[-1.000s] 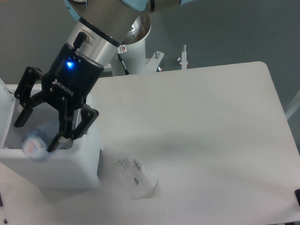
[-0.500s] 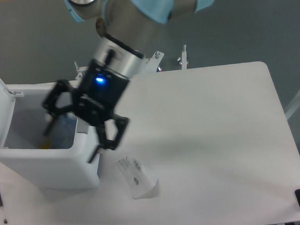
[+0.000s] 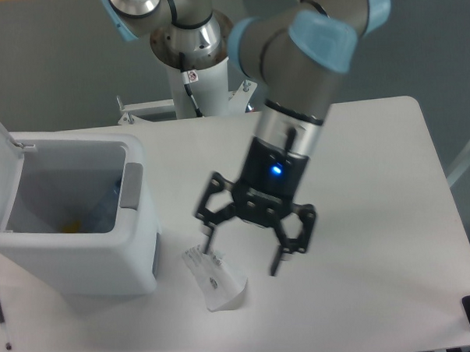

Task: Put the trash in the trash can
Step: 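Move the gripper back over the clear plastic wrapper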

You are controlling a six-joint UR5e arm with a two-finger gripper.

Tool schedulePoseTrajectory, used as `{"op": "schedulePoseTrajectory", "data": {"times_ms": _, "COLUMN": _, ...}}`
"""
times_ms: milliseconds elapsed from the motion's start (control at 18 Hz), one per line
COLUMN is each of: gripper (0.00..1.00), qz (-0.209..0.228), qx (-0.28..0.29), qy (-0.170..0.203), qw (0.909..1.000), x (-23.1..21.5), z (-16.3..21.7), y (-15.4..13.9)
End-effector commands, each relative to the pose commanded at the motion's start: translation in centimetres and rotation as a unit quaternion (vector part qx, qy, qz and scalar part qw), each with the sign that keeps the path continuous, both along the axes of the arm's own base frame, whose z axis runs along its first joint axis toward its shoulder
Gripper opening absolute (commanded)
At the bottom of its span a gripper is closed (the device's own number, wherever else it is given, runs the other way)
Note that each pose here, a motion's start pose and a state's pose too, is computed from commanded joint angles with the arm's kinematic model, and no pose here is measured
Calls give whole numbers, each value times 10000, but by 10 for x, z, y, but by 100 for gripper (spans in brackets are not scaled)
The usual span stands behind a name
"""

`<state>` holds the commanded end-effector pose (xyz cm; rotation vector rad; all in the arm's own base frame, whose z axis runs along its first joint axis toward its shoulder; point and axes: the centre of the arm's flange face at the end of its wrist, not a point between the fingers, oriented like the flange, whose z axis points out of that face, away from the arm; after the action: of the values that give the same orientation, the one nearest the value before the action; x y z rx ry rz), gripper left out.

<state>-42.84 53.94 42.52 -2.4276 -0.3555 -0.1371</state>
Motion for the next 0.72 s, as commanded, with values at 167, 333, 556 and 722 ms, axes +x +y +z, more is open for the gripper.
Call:
{"op": "schedulePoseTrajectory", "data": {"times_ms": 167, "gripper": 100, "qz": 311, "qx": -416, "qy": -215, "qw": 9984, "x": -4, "z": -23, "y": 1}}
{"op": "schedulePoseTrajectory", "data": {"times_ms": 333, "gripper": 100, "qz": 422, "qx": -951, "qy": -456, "qw": 9935, "x": -2, "z": -48, "y": 1}}
{"op": "schedulePoseTrajectory", "data": {"times_ms": 556, "gripper": 100, "qz": 402, "qx": -1420, "qy": -659, "qw": 9868, "x": 7, "z": -79, "y": 2}}
{"op": "schedulePoseTrajectory", "data": {"times_ms": 722, "gripper": 100, "qz": 338, "qx": -1758, "qy": -597, "qw": 9820, "x": 22, "z": -99, "y": 7}}
